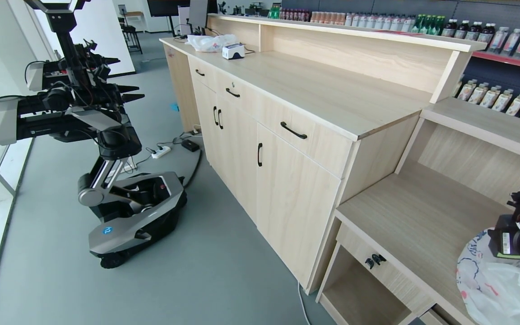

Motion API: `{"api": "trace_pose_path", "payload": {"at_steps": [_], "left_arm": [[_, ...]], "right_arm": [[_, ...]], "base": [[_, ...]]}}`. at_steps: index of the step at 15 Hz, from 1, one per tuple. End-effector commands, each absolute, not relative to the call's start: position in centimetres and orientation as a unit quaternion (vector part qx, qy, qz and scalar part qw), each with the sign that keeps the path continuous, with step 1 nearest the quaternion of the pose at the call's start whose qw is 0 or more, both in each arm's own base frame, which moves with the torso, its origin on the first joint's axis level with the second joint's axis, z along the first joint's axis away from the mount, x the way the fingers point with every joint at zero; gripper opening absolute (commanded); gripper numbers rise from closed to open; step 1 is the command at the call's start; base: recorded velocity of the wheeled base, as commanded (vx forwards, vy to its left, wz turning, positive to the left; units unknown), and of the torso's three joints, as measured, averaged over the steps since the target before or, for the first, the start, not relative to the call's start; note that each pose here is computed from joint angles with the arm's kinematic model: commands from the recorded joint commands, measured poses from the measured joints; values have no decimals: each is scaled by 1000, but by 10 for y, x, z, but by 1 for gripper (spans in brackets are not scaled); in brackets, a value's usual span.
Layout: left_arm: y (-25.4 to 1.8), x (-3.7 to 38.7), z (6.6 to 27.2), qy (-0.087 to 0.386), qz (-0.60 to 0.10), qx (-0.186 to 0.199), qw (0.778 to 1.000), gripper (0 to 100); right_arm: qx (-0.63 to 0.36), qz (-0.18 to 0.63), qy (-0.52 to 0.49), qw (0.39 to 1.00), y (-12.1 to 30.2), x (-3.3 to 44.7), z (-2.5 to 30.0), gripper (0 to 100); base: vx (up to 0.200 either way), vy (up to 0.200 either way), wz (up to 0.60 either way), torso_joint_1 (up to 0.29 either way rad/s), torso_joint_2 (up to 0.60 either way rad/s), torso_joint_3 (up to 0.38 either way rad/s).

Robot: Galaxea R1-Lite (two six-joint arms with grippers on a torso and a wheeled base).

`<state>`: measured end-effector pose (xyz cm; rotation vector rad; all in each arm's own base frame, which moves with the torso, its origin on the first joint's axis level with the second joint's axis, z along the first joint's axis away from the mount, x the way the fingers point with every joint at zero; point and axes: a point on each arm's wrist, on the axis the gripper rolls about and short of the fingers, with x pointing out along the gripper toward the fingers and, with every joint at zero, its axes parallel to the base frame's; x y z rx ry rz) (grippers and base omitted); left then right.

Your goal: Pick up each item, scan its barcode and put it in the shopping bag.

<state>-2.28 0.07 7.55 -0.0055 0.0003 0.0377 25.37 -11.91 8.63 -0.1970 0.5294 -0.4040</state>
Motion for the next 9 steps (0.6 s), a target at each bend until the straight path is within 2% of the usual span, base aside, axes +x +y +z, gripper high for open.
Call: {"api": "trace_pose_path", "payload": {"at_steps": [1, 9], "left_arm": [[1, -23, 75, 0, 19, -3, 1000, 100], [1, -23, 75, 0, 19, -3, 1000, 100]], "right_arm": [[-101, -208, 252, 940, -121, 245, 95, 0], [-85, -222, 296, 925, -127, 231, 86, 0]], "base": [[0, 0, 0, 0, 0, 0], [0, 0, 0, 0, 0, 0]]}}
